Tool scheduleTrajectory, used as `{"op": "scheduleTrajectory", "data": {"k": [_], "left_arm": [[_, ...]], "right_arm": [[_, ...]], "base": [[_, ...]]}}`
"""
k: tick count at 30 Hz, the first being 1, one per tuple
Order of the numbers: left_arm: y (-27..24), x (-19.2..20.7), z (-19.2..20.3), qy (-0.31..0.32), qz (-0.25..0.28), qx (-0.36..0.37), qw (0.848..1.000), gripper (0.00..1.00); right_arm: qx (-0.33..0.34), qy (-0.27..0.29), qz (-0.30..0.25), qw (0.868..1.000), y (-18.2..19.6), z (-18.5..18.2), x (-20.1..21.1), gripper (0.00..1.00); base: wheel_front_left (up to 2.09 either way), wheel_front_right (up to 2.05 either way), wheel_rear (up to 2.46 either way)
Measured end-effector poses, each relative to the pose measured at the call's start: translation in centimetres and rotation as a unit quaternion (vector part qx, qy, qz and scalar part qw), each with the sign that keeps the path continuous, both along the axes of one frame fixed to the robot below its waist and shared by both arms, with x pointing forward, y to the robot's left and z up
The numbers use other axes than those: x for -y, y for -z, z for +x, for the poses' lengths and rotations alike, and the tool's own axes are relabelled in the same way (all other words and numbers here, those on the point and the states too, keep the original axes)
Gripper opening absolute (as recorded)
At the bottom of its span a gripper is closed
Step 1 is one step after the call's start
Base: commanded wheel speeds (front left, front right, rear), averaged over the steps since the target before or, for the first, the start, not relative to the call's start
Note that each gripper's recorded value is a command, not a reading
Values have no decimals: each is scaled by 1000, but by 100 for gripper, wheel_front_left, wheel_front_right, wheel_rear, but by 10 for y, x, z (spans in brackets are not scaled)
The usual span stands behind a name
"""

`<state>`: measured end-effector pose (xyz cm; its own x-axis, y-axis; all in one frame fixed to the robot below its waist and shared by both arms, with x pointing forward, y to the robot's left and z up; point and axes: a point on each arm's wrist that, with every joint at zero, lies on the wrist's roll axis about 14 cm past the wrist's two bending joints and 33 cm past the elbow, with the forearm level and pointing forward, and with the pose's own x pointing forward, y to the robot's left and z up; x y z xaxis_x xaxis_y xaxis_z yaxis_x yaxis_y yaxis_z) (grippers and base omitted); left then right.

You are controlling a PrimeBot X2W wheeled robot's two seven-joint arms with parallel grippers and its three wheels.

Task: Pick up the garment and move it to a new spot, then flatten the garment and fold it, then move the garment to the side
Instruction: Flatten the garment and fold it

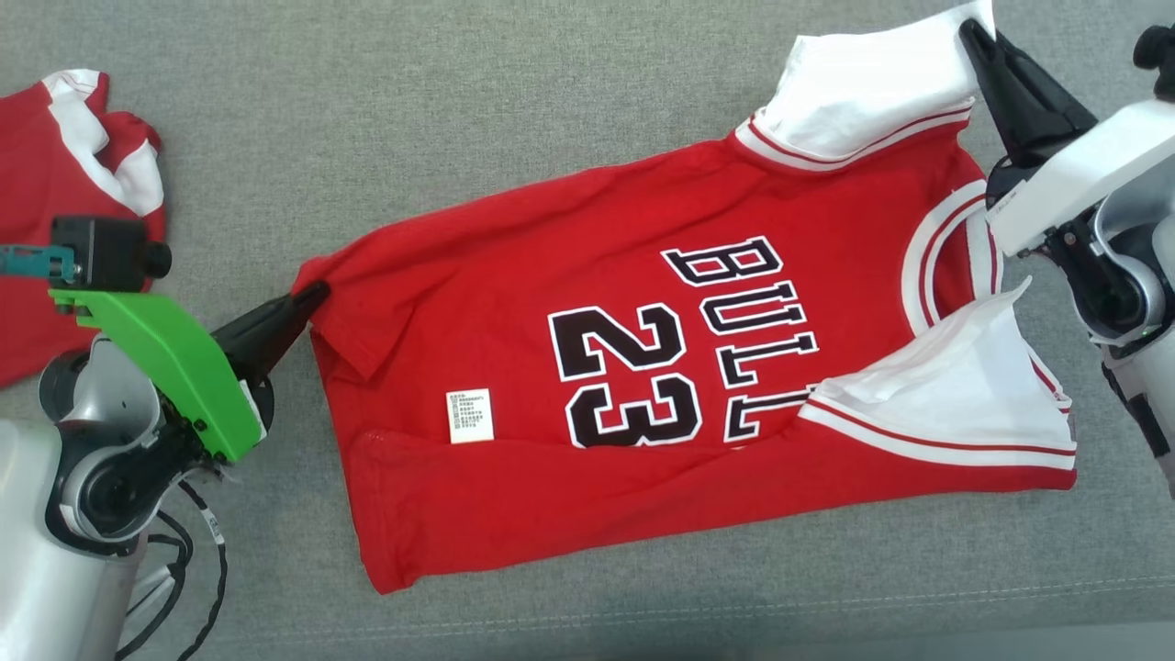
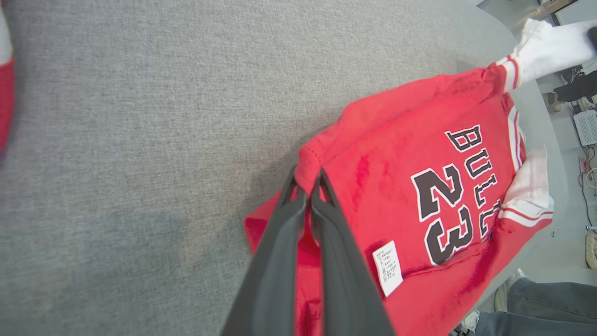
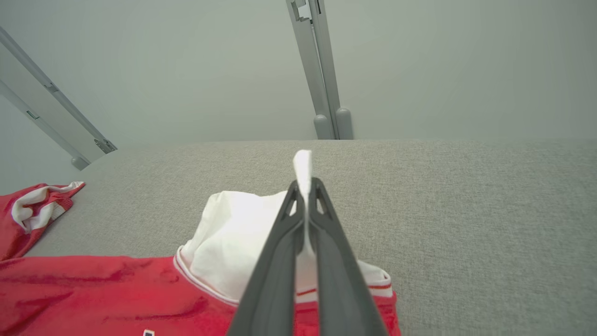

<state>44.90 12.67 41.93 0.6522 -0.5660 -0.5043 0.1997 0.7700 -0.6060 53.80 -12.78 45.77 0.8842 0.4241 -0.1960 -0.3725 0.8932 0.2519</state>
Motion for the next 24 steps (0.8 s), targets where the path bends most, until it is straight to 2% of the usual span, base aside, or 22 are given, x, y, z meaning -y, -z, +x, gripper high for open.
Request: {"op": "scheduleTrajectory", "data": {"k": [10, 24], "left_arm": [[0, -4, -22, -12, 26, 27, 999, 0], [-6, -3, -65, -42, 4, 44, 998, 0]], "right_arm": [[16, 2, 26, 1000, -4, -36, -1, 0], [-8, 27, 49, 998, 8, -103, 15, 0]], "base": [[0, 0, 0], [0, 0, 0]]}}
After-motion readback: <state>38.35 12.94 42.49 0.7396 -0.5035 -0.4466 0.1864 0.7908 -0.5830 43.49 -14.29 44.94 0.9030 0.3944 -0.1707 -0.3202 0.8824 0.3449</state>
